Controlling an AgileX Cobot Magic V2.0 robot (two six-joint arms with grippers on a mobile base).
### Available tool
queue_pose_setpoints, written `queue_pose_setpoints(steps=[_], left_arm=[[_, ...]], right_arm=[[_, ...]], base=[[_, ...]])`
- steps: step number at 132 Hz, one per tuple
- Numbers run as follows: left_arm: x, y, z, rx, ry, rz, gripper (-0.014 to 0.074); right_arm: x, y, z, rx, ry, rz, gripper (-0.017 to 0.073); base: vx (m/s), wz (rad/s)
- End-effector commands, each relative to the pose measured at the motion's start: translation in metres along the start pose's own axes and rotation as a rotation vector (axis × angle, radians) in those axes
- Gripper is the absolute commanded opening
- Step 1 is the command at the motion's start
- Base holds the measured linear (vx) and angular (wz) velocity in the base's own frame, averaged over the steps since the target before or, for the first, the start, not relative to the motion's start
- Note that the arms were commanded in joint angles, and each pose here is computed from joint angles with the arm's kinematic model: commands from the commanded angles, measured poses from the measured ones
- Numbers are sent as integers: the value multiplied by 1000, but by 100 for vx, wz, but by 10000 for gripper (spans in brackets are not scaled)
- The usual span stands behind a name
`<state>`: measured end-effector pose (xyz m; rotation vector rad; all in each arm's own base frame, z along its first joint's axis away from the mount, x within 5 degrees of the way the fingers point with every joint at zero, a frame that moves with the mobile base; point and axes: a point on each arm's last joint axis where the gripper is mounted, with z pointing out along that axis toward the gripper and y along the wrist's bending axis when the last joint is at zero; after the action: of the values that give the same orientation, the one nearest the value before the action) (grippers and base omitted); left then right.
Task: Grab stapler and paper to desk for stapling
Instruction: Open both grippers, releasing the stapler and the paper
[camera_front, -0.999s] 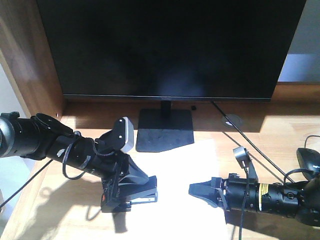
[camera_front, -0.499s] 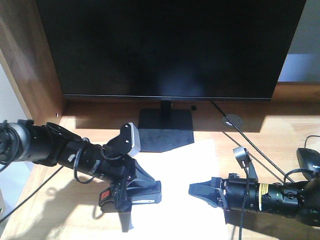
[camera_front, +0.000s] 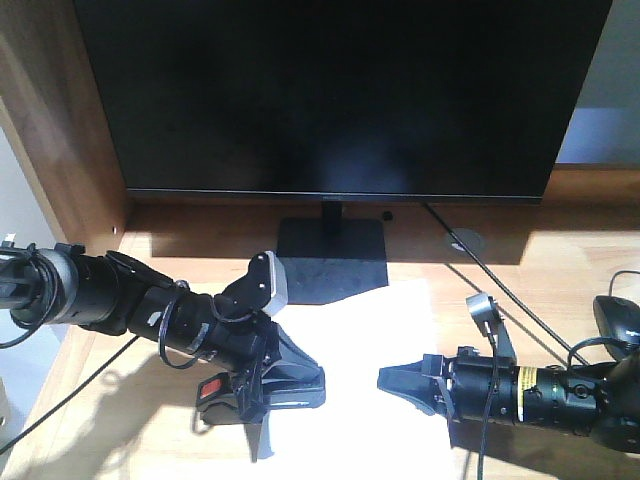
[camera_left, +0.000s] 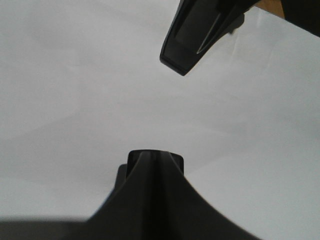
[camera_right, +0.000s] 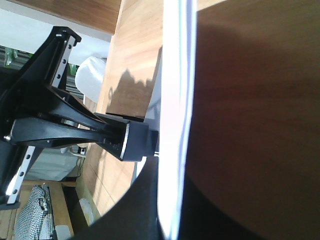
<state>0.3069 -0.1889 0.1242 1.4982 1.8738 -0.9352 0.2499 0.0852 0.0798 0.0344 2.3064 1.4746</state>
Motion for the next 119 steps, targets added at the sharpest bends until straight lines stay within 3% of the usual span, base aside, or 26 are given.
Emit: queue_pose_setpoints(steps=[1, 36, 56, 87, 119], left_arm=[[1, 1, -2, -31, 58, 40, -6], [-5, -1, -6, -32, 35, 44, -6], [-28, -10, -24, -56, -14, 94, -6], [-65, -26, -60, -156, -80, 204, -6], [-80, -36, -75, -190, -112, 253, -6]], right_arm=[[-10, 21, -2, -156, -53, -55, -2], [-10, 21, -2, -156, -53, -55, -2], [-10, 21, -2, -156, -53, -55, -2], [-10, 21, -2, -156, -53, -55, -1], [-10, 22, -3, -159, -58, -70, 63]], base=[[0, 0], [0, 0], [0, 0], [0, 0], [0, 0]])
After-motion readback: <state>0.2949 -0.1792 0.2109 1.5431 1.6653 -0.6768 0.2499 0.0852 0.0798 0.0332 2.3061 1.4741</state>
